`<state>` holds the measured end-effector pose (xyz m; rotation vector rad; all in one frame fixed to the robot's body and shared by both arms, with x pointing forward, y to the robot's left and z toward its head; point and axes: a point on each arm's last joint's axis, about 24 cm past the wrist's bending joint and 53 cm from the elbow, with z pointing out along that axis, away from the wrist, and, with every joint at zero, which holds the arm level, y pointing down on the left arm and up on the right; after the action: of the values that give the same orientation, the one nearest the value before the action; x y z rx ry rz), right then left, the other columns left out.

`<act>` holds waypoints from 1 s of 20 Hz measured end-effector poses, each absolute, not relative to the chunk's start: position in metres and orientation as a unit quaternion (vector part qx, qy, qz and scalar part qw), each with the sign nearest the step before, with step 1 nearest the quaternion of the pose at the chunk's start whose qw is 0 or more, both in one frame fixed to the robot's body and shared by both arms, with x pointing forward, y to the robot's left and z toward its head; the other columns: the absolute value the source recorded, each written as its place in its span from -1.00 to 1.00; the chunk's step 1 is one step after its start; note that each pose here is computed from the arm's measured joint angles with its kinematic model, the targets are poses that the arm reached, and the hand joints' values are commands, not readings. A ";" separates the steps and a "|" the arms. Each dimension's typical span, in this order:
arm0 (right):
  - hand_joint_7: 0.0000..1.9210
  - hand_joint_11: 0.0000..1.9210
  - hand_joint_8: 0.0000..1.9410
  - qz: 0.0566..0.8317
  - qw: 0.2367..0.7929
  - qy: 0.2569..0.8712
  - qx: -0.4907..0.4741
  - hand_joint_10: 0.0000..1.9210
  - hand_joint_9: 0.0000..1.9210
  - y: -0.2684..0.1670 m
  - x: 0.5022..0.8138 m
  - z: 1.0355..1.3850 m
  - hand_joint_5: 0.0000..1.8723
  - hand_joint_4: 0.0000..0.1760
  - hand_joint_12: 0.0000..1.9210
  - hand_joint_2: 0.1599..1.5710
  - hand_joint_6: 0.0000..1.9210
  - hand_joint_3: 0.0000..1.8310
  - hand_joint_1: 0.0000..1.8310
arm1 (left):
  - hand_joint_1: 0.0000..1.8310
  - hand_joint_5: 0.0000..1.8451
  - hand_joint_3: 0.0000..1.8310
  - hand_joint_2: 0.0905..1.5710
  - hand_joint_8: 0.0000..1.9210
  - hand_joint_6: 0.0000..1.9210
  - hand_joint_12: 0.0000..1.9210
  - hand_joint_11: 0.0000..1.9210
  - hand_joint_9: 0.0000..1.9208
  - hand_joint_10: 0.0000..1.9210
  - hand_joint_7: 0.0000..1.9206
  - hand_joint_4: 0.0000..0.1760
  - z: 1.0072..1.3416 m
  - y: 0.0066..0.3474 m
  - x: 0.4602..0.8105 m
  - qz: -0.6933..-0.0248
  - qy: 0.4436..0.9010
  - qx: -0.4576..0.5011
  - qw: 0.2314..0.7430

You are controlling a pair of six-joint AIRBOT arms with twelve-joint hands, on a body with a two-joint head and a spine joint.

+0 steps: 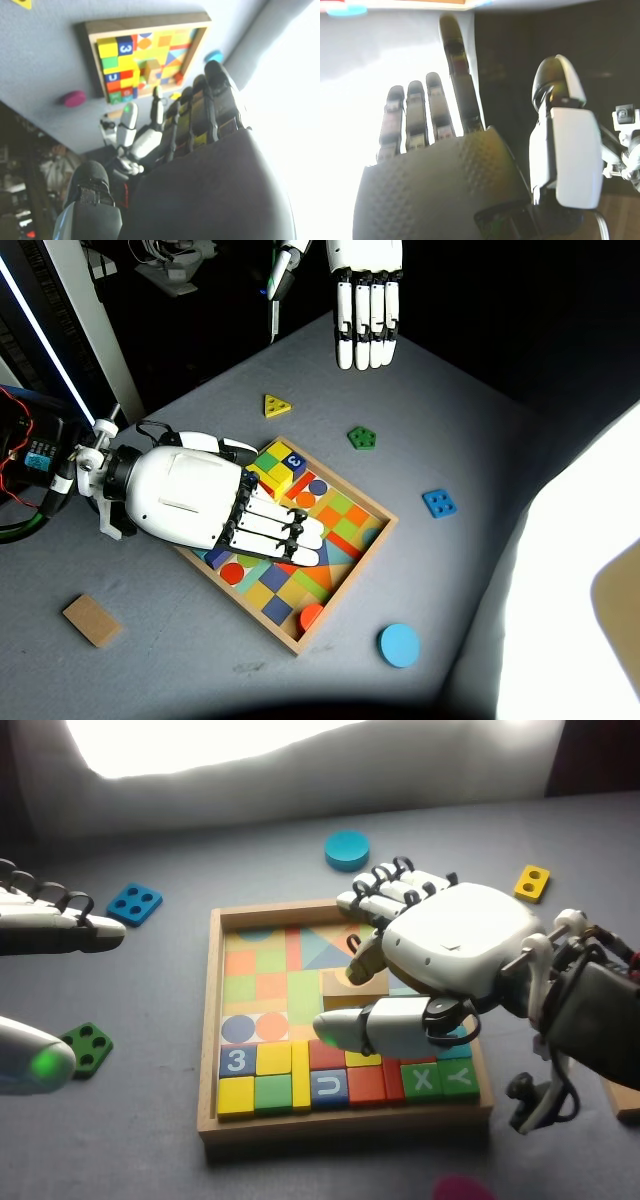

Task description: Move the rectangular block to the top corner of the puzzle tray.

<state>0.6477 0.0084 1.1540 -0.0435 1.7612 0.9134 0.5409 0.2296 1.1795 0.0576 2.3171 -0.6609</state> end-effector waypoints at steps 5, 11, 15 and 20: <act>-0.88 -1.00 -0.98 0.381 0.546 0.746 -0.017 -1.00 -1.00 0.007 0.650 1.149 -0.14 -1.00 -1.00 0.38 -0.97 -0.99 -1.00 | -1.00 -1.00 -1.00 0.39 -1.00 -1.00 -0.50 -1.00 -0.88 -0.99 -0.90 -0.62 1.179 0.227 0.539 -0.256 0.898 0.026 0.357; -0.84 -1.00 -0.98 0.379 0.543 0.749 -0.022 -1.00 -1.00 0.007 0.650 1.144 -0.13 -1.00 -1.00 0.37 -0.97 -1.00 -1.00 | -1.00 -1.00 -1.00 0.40 -1.00 -1.00 -0.44 -1.00 -0.87 -0.99 -0.89 -0.66 1.179 0.226 0.538 -0.255 0.898 0.028 0.357; -0.85 -1.00 -0.98 0.379 0.539 0.752 -0.022 -1.00 -1.00 0.007 0.650 1.141 -0.13 -1.00 -1.00 0.38 -0.97 -0.99 -1.00 | -1.00 -1.00 -1.00 0.38 -0.99 -1.00 -0.43 -1.00 -0.87 -0.99 -0.90 -0.74 1.179 0.224 0.537 -0.256 0.898 0.031 0.357; -0.85 -1.00 -0.99 0.376 0.540 0.752 -0.021 -1.00 -1.00 0.006 0.653 1.138 -0.14 -1.00 -1.00 0.39 -0.98 -0.99 -1.00 | -1.00 -0.99 -1.00 0.39 -0.99 -1.00 -0.47 -1.00 -0.88 -1.00 -0.88 -0.74 1.180 0.224 0.537 -0.256 0.898 0.031 0.358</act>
<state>0.6529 0.0059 1.1379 -0.0500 1.7886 0.8949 0.5374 0.2238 1.1798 0.0792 2.3165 -0.6610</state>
